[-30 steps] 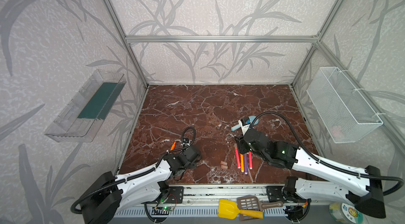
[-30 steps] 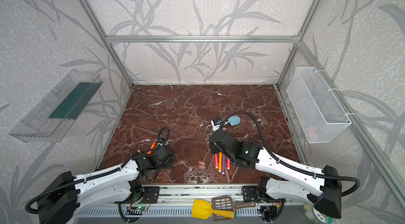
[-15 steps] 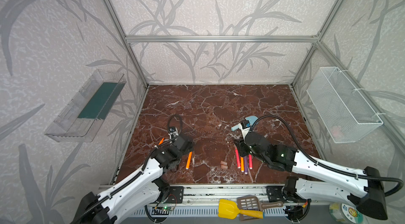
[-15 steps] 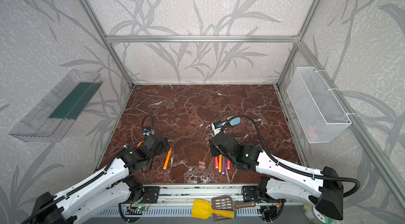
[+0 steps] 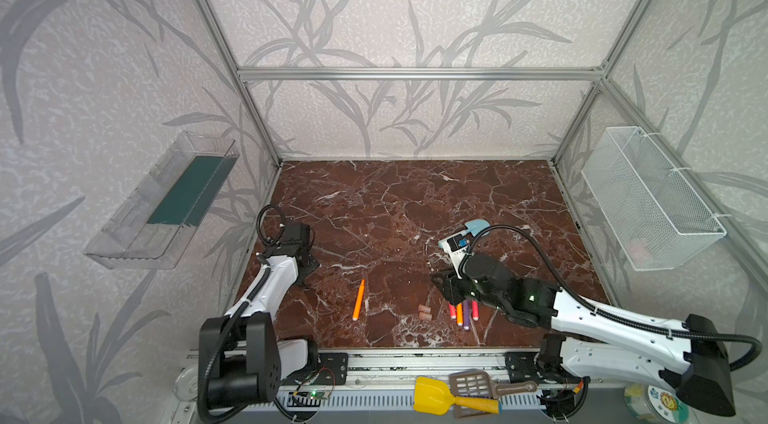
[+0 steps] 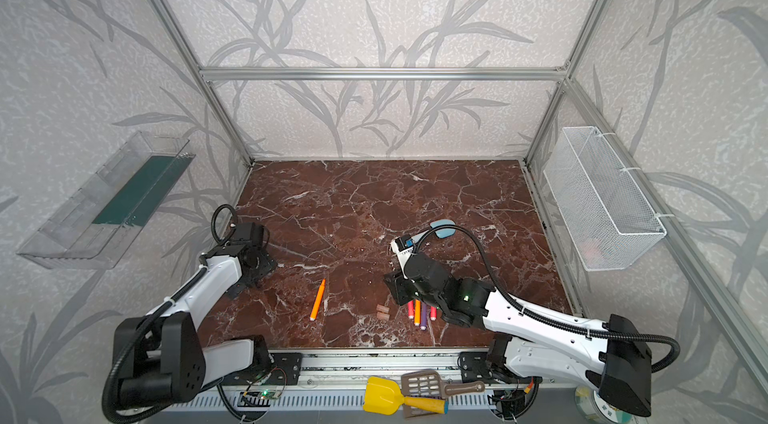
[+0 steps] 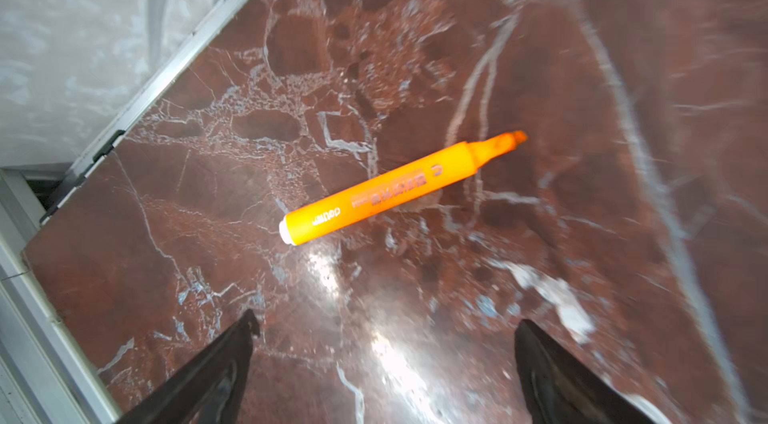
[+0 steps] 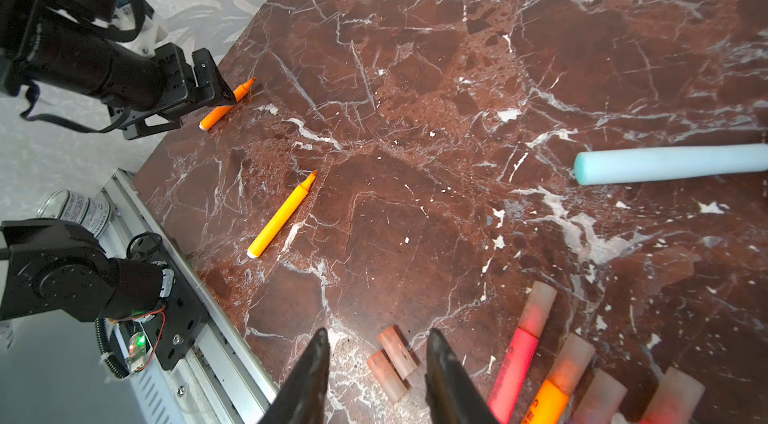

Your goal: Insert the pens into the pen caps

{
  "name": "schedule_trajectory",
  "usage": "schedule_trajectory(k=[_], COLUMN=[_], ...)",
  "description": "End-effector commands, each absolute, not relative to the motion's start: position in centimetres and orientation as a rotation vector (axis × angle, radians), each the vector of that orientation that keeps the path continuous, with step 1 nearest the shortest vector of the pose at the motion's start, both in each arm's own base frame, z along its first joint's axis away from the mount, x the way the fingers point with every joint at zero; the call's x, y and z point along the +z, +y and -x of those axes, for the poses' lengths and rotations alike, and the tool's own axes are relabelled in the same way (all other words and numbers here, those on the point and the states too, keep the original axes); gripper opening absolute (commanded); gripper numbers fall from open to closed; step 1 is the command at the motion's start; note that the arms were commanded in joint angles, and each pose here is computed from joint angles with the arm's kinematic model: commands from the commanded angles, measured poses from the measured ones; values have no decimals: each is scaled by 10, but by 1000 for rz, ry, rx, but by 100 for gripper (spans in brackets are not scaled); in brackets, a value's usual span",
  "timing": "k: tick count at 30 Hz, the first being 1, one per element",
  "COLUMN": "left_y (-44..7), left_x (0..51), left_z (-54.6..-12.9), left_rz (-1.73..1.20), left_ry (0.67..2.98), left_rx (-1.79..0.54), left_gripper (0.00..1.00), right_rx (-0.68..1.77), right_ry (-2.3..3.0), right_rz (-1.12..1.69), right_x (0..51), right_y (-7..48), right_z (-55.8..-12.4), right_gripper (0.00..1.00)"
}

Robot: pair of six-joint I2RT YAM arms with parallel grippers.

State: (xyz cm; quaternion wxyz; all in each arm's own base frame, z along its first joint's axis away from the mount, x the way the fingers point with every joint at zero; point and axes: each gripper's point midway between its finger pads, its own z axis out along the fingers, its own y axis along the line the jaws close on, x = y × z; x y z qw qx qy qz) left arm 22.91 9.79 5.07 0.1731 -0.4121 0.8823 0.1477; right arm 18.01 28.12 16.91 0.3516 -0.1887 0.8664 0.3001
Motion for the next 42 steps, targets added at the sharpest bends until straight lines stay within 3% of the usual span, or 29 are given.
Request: schedule_trajectory(k=[1, 7, 15, 21, 42], left_y=[114, 145, 145, 159, 121], left_x=[62, 68, 28, 22, 1], left_z=[-257, -280, -312, -326, -259], left_rz=[1170, 1275, 1380, 1409, 1360], left_ry=[2454, 2417, 2538, 2547, 2718], left_rx=[407, 423, 183, 207, 203], left_gripper=[99, 99, 99, 98, 95], right_rx=[844, 854, 822, 815, 892], right_ry=[2215, 2211, 2218, 2215, 2162], right_rz=[505, 509, 508, 505, 486], right_x=[174, 177, 174, 173, 188], right_y=[284, 286, 287, 285, 273], right_z=[-173, -172, -176, -177, -166], right_gripper=[39, 39, 39, 39, 40])
